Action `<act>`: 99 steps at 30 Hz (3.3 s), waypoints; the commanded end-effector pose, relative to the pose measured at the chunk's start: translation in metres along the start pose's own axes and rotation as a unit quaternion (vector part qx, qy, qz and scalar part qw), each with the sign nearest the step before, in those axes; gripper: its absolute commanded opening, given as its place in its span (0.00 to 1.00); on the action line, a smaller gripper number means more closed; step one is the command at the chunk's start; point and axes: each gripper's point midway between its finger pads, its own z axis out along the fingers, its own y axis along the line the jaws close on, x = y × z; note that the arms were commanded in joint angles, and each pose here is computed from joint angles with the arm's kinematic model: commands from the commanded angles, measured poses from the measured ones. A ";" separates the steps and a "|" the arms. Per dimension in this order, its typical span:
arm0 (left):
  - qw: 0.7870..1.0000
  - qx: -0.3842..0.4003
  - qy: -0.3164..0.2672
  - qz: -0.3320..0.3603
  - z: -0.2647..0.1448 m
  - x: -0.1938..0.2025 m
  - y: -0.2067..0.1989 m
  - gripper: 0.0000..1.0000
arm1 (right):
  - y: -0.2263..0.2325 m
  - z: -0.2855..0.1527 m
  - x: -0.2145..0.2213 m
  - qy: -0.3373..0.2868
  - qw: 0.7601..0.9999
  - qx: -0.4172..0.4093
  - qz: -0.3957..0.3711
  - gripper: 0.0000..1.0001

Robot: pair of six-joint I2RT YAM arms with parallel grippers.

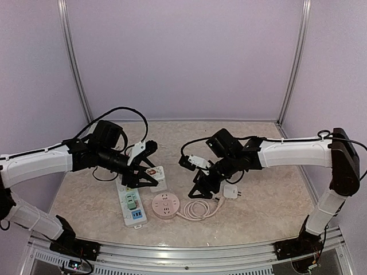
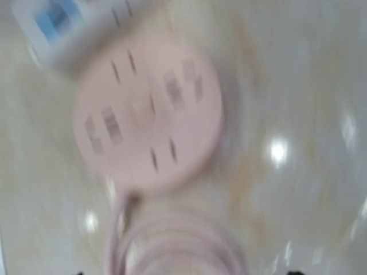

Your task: Insert the plug

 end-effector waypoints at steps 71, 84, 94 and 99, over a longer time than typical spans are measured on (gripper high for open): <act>0.987 0.064 0.144 -0.015 0.079 0.150 -0.003 0.00 | -0.027 0.026 -0.058 -0.121 0.985 -0.066 0.104 0.62; 0.982 0.049 0.183 0.015 0.096 0.173 -0.012 0.00 | -0.023 0.017 -0.038 -0.103 0.986 -0.005 0.130 0.63; 0.974 0.086 0.208 -0.010 0.103 0.167 -0.028 0.00 | -0.028 0.006 -0.036 -0.115 0.983 0.023 0.143 0.65; 0.972 0.081 0.221 -0.005 0.107 0.174 -0.029 0.00 | -0.023 0.008 -0.034 -0.116 0.981 0.004 0.157 0.64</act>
